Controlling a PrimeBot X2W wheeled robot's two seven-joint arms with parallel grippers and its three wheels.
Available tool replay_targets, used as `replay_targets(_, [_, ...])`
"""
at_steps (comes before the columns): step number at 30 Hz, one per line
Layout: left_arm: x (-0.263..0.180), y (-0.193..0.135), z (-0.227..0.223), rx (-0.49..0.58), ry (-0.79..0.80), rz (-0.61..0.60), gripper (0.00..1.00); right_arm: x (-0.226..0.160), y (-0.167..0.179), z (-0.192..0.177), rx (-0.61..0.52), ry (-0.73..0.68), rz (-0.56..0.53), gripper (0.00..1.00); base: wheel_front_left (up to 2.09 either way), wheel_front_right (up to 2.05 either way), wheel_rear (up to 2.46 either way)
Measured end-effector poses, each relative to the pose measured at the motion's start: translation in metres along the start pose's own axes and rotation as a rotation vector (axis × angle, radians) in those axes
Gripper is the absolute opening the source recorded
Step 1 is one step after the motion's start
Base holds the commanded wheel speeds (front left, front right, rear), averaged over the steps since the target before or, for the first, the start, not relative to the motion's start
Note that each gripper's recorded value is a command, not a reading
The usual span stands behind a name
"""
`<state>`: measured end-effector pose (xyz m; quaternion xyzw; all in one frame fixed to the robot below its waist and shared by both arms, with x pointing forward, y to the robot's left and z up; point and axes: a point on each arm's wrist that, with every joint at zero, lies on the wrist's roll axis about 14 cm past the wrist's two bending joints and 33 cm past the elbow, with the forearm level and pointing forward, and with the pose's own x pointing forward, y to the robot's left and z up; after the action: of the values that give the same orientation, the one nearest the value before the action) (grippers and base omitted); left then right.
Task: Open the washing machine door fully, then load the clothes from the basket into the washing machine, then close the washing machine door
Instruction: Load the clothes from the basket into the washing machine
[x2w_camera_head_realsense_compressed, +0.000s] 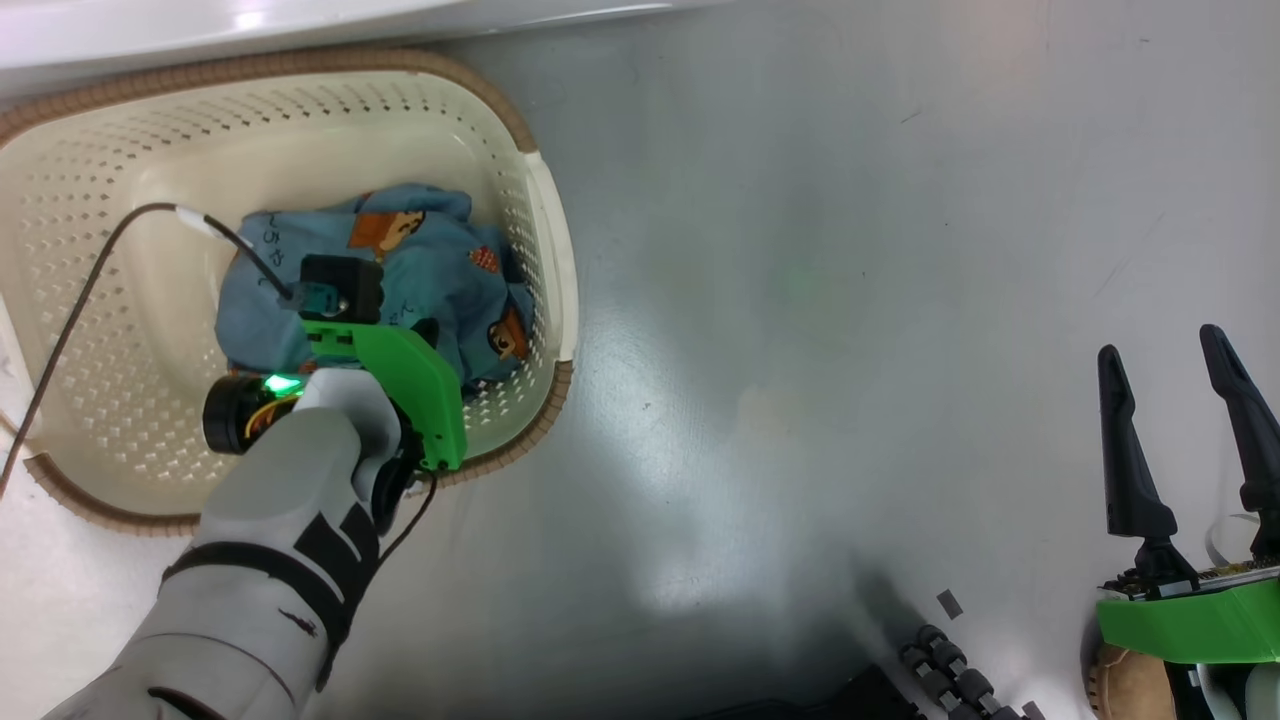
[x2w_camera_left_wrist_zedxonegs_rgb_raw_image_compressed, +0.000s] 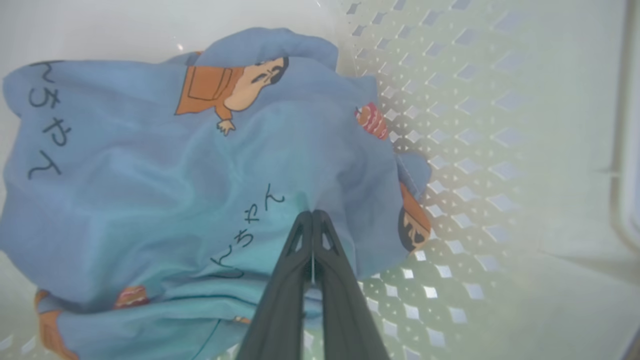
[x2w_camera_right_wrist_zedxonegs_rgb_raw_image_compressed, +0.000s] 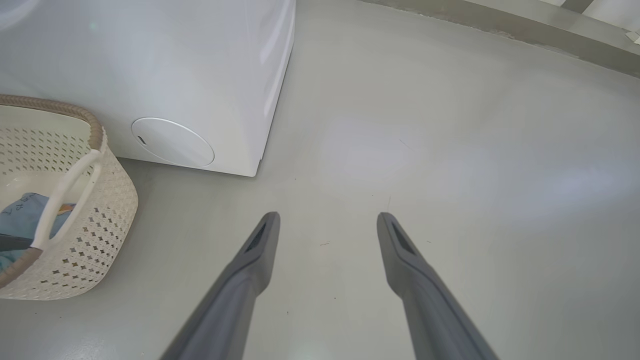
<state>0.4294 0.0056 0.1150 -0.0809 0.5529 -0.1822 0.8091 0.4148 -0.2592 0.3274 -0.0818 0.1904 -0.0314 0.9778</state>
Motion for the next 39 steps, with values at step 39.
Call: replay_targets(39, [-0.080, -0.008, 0.074, -0.132, -0.359, 0.008, 0.00, 0.015, 0.043, 0.060, 0.079, -0.181, 0.142, 1.00, 0.00, 0.00, 0.00])
